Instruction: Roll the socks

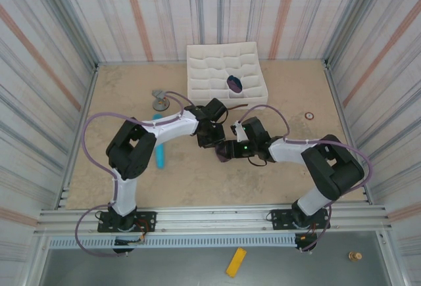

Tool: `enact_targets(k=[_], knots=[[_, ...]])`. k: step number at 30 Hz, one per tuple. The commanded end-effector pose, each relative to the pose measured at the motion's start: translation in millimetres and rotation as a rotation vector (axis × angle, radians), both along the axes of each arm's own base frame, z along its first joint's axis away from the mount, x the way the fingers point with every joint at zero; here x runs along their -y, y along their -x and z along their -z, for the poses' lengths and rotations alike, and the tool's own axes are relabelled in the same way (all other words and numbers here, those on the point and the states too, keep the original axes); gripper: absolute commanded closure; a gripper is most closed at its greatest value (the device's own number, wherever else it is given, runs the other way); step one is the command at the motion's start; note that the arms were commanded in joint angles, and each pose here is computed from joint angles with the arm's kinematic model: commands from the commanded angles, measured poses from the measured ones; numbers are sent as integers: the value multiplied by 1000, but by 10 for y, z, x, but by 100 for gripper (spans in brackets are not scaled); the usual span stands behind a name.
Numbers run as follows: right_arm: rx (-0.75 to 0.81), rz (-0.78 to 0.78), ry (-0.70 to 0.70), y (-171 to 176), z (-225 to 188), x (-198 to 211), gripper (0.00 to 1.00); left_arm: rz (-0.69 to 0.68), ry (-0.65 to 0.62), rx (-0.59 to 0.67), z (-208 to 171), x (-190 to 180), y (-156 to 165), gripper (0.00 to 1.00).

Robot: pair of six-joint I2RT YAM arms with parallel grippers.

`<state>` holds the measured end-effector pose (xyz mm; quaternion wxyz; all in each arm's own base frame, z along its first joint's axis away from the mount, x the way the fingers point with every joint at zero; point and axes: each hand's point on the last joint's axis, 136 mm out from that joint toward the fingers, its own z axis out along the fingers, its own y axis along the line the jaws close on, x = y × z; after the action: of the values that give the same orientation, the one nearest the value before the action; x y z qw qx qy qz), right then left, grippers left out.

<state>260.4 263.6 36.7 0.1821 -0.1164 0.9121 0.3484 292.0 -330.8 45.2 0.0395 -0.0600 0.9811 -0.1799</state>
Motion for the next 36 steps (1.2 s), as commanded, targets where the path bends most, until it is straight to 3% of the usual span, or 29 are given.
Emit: enact_targets(k=[1,6,13,16,20,30,36], knots=[[-147,4,152,348,512,255,37,39,-9,-18,168,-1,61,100],[-181,15,165,377,577,273,63,33,21,-7,161,33,42,94],[-185,31,163,350,548,275,100,-8,79,-24,82,-8,46,58],[-170,34,164,303,461,284,100,-24,99,-3,-119,-41,14,39],[-138,43,154,204,265,292,100,-27,109,49,-446,-170,-120,33],[67,97,195,-228,-605,570,100,-23,84,201,-1025,-886,-745,32],[193,127,265,-409,-1002,748,100,-11,35,260,-1123,-1176,-1243,37]])
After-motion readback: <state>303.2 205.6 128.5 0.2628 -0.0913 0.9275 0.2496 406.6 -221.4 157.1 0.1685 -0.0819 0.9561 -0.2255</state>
